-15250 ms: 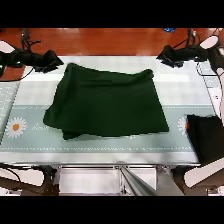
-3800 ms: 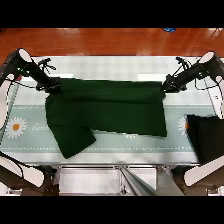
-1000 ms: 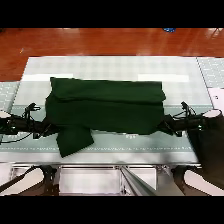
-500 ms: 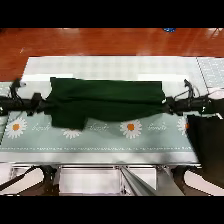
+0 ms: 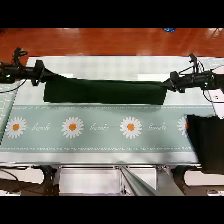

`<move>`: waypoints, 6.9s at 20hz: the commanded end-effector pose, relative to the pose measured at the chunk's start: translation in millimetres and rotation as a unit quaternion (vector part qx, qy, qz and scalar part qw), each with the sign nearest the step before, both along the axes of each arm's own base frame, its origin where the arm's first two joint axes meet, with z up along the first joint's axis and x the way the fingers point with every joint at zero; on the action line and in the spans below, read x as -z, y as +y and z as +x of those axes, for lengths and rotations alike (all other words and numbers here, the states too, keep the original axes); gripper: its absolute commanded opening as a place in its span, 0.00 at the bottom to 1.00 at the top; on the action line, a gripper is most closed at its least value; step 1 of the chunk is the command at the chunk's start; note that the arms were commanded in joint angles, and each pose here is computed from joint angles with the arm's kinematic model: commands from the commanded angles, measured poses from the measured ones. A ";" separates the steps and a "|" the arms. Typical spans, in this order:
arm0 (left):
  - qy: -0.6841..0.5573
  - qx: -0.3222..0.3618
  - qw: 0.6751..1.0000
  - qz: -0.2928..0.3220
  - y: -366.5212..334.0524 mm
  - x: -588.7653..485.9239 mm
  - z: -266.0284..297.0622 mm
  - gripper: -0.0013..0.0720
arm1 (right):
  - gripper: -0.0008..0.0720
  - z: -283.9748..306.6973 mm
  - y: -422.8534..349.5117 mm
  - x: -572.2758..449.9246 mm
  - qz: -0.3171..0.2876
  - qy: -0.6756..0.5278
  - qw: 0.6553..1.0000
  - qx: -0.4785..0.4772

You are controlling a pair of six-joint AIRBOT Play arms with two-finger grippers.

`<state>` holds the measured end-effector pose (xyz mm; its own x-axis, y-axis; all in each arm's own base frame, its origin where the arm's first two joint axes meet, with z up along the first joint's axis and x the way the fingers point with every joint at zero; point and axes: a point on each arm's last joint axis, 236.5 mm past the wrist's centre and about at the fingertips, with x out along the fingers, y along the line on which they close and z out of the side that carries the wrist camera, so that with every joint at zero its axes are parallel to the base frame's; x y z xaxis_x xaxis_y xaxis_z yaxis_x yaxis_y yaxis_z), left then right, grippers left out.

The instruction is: Fold the shirts.

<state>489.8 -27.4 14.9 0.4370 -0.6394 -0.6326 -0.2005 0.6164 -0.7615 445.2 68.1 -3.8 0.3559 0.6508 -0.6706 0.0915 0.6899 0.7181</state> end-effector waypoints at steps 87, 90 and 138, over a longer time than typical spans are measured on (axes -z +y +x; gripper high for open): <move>-0.125 0.041 0.974 0.184 -60.9 -84.1 -163.1 0.04 | 0.27 -25.5 329.9 -16.9 0.049 -0.043 0.979 -0.191; -0.123 0.070 0.974 0.179 -85.9 -65.8 -162.1 0.04 | 0.58 -43.4 334.3 -11.0 0.063 -0.022 0.971 -0.228; -0.119 0.094 0.968 0.199 -78.7 -29.2 -202.7 0.04 | 0.04 36.3 160.1 -198.8 -0.027 -0.192 0.974 -0.117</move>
<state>289.3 -105.6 46.4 0.5081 -0.4466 -0.7365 0.0394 0.8663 -0.4981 469.3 267.7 148.9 0.3625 0.7650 -0.5323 -0.3407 0.6404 0.6883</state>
